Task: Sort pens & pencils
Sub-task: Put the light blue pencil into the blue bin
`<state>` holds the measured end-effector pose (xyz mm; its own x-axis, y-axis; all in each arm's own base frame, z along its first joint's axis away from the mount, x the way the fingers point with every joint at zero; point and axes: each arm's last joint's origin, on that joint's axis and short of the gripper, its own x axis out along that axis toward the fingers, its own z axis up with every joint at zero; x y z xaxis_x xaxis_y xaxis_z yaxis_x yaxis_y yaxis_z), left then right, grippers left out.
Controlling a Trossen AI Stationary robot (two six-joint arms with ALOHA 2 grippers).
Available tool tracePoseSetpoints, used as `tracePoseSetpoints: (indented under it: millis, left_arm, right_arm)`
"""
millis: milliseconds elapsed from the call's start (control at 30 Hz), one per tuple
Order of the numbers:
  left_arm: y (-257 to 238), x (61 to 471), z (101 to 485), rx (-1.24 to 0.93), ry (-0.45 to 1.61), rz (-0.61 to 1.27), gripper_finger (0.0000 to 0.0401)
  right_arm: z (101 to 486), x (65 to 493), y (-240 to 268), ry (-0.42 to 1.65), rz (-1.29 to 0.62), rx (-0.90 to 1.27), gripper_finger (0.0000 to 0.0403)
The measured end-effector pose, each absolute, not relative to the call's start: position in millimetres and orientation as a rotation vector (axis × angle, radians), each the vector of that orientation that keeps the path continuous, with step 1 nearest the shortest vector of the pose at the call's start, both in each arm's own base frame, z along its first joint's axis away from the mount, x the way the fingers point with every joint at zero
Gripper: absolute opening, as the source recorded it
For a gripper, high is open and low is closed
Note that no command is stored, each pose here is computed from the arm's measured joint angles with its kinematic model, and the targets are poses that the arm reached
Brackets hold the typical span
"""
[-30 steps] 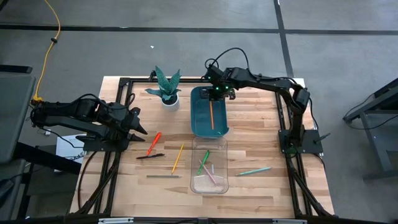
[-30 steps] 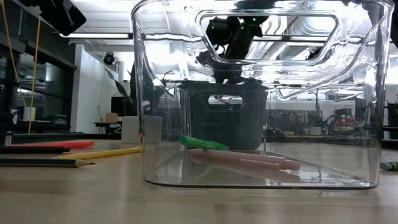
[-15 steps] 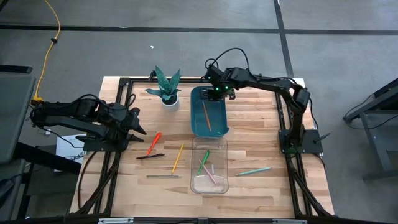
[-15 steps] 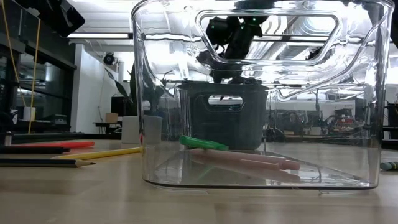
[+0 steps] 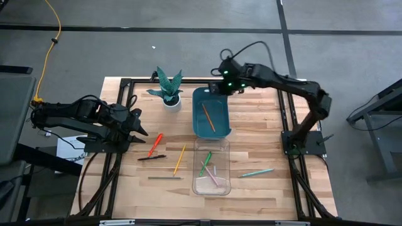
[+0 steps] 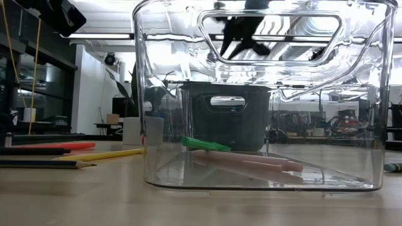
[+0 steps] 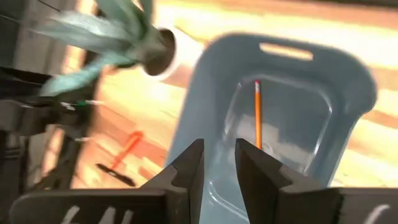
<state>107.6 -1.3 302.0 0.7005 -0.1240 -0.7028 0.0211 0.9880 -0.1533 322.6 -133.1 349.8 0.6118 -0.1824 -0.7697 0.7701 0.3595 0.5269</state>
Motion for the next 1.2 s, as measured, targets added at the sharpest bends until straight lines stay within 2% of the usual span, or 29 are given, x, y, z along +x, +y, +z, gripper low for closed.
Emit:
tracePoseSetpoints:
  millis: [267, 400, 600, 833, 967, 1200]
  left_arm:
    - [-1.8, 107.6, 302.1, -0.153, 0.792, -0.091, 0.0145]
    - [-1.8, 107.6, 302.1, -0.154, 0.792, -0.091, 0.0145]
    - [-1.6, 107.8, 302.1, -0.158, 0.792, -0.080, 0.0145]
    - [-1.4, 108.7, 302.9, -0.202, 0.782, -0.058, 0.0145]
    - [-1.3, 108.9, 303.0, -0.228, 0.781, -0.044, 0.0145]
    - [-1.1, 108.9, 303.0, -0.257, 0.781, -0.023, 0.0145]
  right_arm:
    - [420.6, 264.2, -96.9, 0.422, -0.663, 0.889, 0.0083]
    - [427.6, 246.6, -70.6, 0.375, -0.598, 0.856, 0.0083]
    - [393.6, 222.9, -40.0, 0.335, -0.565, 0.933, 0.0083]
    - [339.3, 195.8, -5.7, 0.241, -0.473, 1.141, 0.0083]
    - [315.2, 184.7, 16.8, 0.277, -0.455, 1.253, 0.0083]
    - [300.0, 176.8, 60.7, 0.416, -0.417, 1.343, 0.0083]
